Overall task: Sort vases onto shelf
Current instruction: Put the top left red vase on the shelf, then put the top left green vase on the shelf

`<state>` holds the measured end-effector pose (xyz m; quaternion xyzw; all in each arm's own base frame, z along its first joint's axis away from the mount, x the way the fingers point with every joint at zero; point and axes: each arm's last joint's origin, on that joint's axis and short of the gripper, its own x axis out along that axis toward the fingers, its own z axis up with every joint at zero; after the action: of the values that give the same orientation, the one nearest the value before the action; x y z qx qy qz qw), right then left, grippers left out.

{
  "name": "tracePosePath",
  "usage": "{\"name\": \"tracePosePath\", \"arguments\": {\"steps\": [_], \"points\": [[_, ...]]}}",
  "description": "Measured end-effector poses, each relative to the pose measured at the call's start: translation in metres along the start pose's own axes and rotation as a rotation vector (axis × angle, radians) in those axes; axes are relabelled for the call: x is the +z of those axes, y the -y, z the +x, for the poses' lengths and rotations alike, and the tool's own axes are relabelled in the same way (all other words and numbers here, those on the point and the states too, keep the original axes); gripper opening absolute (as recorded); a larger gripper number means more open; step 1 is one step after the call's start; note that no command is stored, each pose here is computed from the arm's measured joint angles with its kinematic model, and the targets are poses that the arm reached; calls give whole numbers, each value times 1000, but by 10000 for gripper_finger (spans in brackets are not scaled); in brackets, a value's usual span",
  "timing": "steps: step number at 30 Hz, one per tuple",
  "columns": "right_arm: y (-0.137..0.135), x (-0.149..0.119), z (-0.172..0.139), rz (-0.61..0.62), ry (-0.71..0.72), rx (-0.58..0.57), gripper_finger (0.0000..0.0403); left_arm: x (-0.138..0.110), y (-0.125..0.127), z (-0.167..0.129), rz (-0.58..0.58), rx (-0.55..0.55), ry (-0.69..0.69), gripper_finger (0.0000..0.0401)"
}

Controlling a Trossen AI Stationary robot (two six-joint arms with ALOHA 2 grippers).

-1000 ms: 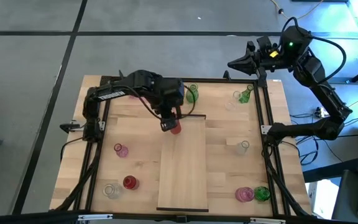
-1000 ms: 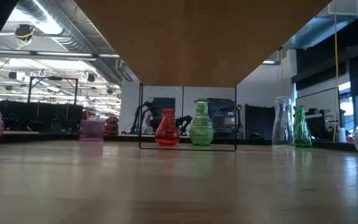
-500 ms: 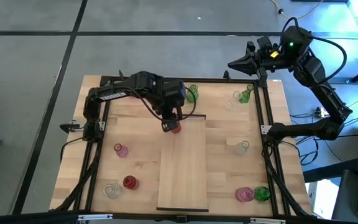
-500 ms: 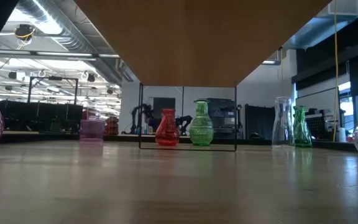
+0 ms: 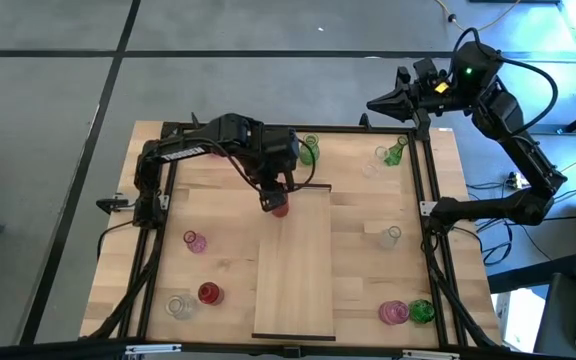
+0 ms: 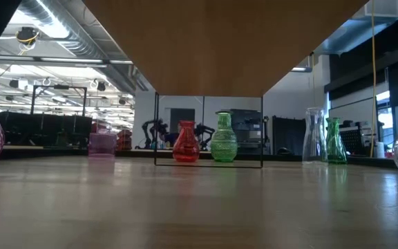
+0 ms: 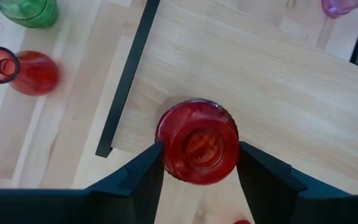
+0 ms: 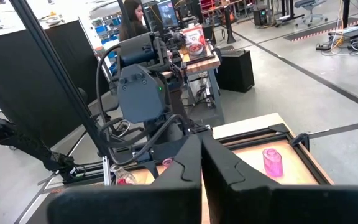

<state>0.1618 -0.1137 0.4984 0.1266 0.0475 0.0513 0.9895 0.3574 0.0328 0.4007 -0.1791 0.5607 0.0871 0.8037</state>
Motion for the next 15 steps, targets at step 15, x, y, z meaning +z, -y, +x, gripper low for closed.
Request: {"name": "tracePosePath", "arguments": {"steps": [15], "points": [[0, 0, 0, 0, 0, 0, 1, -13, -7, -34, -30, 21, 92, 219]]}}
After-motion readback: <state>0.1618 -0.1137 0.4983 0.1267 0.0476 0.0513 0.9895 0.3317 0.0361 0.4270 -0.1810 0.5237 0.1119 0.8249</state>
